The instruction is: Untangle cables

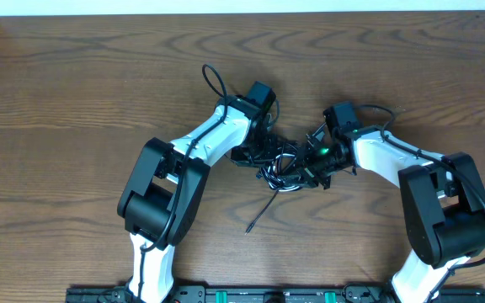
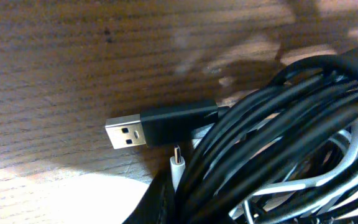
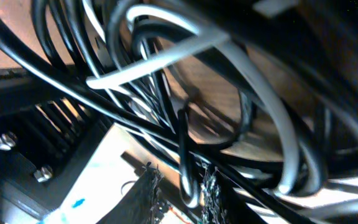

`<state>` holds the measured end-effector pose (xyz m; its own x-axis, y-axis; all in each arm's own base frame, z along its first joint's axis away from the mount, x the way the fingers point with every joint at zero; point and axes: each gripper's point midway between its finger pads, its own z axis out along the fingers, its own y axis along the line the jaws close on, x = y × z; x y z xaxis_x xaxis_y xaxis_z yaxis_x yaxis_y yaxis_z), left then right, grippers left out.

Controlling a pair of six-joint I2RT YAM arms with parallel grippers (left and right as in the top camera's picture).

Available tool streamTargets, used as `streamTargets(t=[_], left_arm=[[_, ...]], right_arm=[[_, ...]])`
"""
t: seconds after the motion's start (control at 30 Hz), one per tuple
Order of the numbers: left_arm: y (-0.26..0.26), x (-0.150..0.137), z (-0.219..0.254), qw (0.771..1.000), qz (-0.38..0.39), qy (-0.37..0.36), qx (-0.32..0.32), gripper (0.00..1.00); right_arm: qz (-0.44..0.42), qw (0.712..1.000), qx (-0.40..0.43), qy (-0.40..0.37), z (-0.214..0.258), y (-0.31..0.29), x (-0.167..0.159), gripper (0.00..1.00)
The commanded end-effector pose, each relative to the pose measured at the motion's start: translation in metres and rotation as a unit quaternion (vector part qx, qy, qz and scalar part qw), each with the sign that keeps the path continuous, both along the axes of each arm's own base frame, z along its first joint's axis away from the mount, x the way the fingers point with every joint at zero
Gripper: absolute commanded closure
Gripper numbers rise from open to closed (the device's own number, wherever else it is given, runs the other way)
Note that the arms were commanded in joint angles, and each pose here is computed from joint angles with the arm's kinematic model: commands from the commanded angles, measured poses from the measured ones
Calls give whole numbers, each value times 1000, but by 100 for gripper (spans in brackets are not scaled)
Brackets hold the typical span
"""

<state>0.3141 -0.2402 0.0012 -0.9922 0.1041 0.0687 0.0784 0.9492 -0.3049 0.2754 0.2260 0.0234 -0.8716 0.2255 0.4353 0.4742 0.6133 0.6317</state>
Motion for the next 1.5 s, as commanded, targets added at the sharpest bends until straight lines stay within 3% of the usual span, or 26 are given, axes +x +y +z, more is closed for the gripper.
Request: streamTargets(t=[0.0, 0.5, 0.7, 0.97, 1.1, 1.47], left_arm=[[11, 3, -12, 1000, 2, -1, 26, 92], [11, 3, -12, 1000, 2, -1, 26, 92], [11, 2, -12, 1000, 2, 0, 26, 92], [11, 2, -12, 1000, 2, 1, 27, 92], [11, 2, -12, 1000, 2, 1, 27, 92], [11, 2, -12, 1000, 2, 1, 27, 92]], right_arm=[[-12, 1000, -24, -6, -6, -2, 4, 77], [-14, 995, -94, -29, -23, 1, 5, 77], [-19, 993, -81, -81, -19, 9, 25, 87], [-20, 992, -57, -115, -14, 16, 36, 92], [-15, 991, -22, -130, -3, 24, 41, 91], [8, 985, -32, -168, -6, 18, 46, 78]])
